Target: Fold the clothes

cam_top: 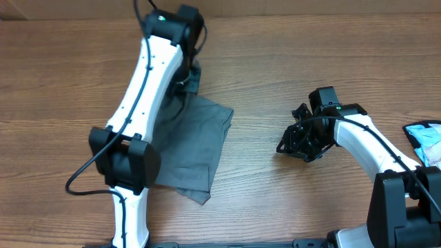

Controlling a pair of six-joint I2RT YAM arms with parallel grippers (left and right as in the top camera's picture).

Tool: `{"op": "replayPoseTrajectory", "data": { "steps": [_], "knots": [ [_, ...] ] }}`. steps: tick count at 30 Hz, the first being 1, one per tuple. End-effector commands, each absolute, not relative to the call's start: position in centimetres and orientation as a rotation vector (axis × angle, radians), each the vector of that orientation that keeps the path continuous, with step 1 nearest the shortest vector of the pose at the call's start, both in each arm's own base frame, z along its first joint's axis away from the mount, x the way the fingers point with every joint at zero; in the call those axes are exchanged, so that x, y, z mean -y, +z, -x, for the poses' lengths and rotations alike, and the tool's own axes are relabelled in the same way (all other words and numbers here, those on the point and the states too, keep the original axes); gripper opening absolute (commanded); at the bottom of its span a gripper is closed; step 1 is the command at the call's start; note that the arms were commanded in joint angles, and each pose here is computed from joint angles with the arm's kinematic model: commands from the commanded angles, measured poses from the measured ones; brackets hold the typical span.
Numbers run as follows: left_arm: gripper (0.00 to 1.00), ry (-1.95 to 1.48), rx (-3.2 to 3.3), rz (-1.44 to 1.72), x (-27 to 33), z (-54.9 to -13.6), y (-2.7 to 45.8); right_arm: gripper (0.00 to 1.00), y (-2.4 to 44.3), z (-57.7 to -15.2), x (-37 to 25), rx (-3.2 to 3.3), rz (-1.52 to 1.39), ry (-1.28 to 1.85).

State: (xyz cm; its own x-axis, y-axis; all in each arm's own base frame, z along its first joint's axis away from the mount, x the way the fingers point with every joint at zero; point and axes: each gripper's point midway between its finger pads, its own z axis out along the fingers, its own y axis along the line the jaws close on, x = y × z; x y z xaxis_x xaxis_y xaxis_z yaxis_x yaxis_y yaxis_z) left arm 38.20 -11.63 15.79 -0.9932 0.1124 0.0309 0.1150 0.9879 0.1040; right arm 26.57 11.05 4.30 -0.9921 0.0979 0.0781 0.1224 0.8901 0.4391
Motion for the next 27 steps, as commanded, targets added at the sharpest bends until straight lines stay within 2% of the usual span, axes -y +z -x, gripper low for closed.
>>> {"op": "replayPoseTrajectory", "data": {
  "steps": [1, 9, 19, 24, 27],
  "knots": [
    [0.04, -0.221, 3.054, 0.148, 12.6, -37.2, 13.7, 0.38, 4.2, -26.5, -11.2, 2.997, 0.157, -0.715],
    [0.04, -0.278, 2.979, 0.207, 16.1, -34.0, 10.0, 0.38, 4.2, -26.6, -11.2, 3.0, 0.157, -0.716],
    [0.13, -0.341, 2.904, 0.222, 17.5, -30.8, 6.3, 0.39, 4.2, -26.7, -11.2, 3.006, 0.154, -0.718],
    [0.38, -0.341, 2.884, 0.235, 17.7, -30.2, 6.4, 0.42, 4.3, -26.9, -11.2, 3.013, 0.152, -0.722],
    [0.42, -0.345, 2.875, 0.241, 17.5, -30.1, 6.7, 0.42, 4.3, -26.9, -11.2, 3.013, 0.152, -0.722]
  ]
}}
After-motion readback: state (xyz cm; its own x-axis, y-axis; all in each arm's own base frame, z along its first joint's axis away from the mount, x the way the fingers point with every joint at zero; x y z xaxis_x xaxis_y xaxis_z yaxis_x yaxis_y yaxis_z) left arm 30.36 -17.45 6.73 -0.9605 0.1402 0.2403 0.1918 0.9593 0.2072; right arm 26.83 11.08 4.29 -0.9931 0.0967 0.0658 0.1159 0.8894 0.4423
